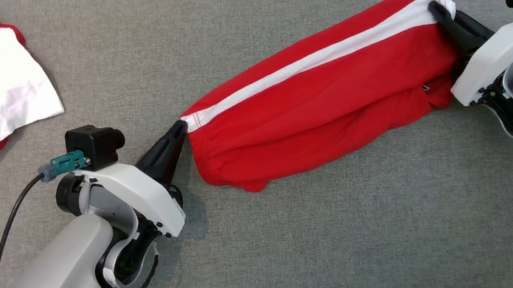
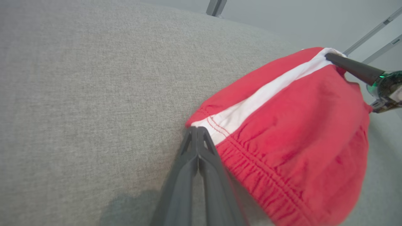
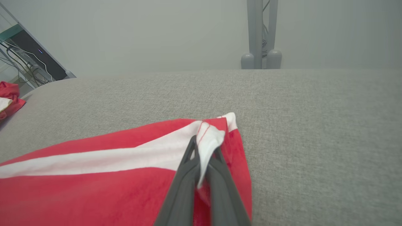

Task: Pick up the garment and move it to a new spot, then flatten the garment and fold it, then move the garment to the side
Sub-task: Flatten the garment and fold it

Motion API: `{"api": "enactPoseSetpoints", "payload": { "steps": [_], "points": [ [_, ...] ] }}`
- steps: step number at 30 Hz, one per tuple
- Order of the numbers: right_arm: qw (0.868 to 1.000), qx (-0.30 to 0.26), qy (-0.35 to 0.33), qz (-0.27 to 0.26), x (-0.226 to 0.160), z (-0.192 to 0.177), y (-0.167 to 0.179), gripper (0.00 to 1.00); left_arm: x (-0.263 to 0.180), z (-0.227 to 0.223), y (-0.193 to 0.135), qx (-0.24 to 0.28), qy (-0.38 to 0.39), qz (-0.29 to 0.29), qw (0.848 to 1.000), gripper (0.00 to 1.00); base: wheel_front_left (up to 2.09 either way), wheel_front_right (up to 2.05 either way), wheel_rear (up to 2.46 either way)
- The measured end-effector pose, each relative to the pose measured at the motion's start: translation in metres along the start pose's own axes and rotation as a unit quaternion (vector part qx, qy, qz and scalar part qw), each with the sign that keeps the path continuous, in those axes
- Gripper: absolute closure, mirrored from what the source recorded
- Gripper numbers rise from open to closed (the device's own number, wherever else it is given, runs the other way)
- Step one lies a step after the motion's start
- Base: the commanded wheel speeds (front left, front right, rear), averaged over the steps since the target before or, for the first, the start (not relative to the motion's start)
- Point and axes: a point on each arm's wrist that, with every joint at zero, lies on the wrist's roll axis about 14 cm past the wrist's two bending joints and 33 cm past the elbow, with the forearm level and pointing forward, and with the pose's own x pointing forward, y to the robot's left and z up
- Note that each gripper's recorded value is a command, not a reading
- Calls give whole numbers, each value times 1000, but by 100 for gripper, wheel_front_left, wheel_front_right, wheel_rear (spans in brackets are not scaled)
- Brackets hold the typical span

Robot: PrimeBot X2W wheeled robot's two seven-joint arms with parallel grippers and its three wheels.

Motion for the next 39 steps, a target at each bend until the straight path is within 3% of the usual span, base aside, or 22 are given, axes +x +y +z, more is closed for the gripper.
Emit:
{"api": "enactPoseSetpoints", "payload": {
  "steps": [7,11,12,13,15,16,17,18,31,39],
  "points": [
    [1000,-11,6,-6,5,-4,-5,85,5,-2,0,-1,4,-6,1000,100,0,0,0],
    [1000,-8,2,-5,8,-3,-5,64,7,-2,-2,0,4,-9,1000,100,0,0,0],
    [1000,-8,2,-5,9,-3,-4,50,7,-1,-2,0,4,-10,1000,100,0,0,0],
    [1000,-7,2,-6,8,-4,-4,0,7,-1,-3,0,5,-11,1000,100,0,0,0],
    [1000,-5,1,-8,7,-4,-4,0,7,0,-4,1,4,-13,1000,100,0,0,0],
    [1000,-4,-1,-9,6,-2,-4,0,6,1,-5,1,3,-14,1000,67,0,0,0],
    [1000,-5,-2,-9,5,-1,-3,0,6,2,-7,0,2,-17,1000,20,0,0,0],
    [1000,-4,-4,-8,4,1,-2,0,5,3,-9,-2,0,-19,1000,0,0,0,0],
    [998,15,-49,-27,-33,34,5,0,-29,32,-17,7,-48,-11,999,0,0,0,0],
    [997,21,-48,-52,-56,29,1,0,-58,30,-28,-1,-66,-9,998,0,0,0,0]
  ]
}}
